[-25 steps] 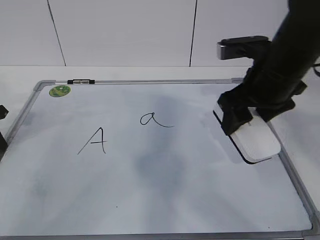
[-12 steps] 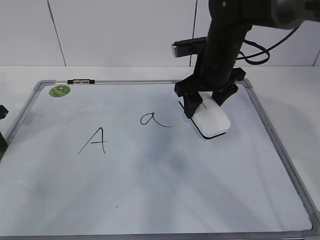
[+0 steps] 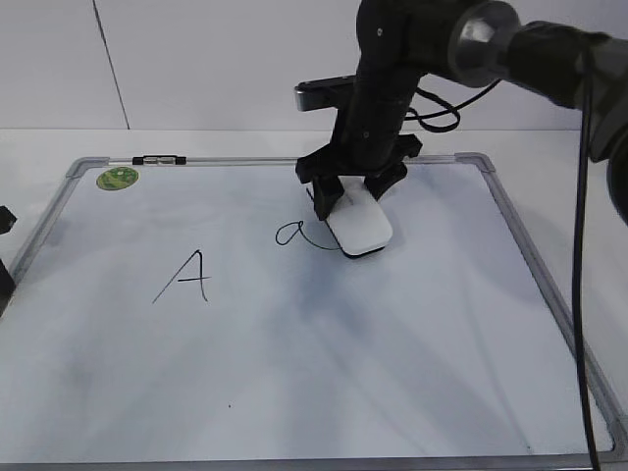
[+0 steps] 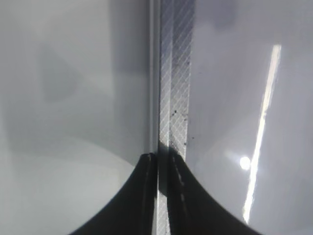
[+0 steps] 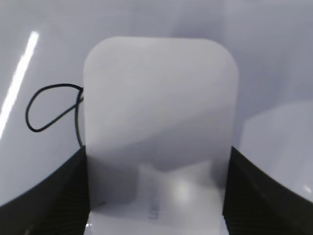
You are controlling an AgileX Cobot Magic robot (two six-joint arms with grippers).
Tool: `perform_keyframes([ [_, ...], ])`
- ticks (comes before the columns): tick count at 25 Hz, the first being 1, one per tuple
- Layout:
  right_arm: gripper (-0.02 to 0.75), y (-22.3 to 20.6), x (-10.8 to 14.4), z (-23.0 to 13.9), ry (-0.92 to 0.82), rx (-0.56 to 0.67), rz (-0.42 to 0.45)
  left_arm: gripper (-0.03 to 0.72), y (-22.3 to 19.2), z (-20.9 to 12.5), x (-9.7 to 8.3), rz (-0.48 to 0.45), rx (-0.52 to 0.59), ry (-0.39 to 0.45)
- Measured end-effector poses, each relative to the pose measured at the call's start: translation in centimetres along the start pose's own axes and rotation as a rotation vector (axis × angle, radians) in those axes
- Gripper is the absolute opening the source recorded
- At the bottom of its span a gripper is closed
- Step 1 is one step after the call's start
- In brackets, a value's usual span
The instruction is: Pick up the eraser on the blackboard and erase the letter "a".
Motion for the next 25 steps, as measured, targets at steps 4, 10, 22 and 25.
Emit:
perform_keyframes([
  [4,0.548,-1.5,1.7,0.6,0.035,0.014,0.012,0.017,0.0,0.0,0.0,0.000,0.000,0.000],
  [10,0.547,-2.9,2.5,1.0,0.060,0.032,0.012,0.017,0.0,0.0,0.0,0.002,0.000,-0.001],
  [22,0.547,-4.0,9.1,2.3,0.264,-0.001,0.066,0.017,0.0,0.0,0.1,0.005,0.000,-0.003],
  [25,0.547,-4.1,10.9,2.5,0.310,-0.005,0.073,0.017,0.0,0.0,0.1,0.006,0.001,-0.004],
])
Point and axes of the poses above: a point on each arm's last joint axis where the gripper is mounted, y pointing back along that axis away from the gripper, x along the wrist's bending axis when the last joint is at zero, z = x × y, the point moved 3 cm from there along -y, pointing out along that axis toward the gripper, and after that the axes turned 15 degrees about y, right-handed, at the moved point
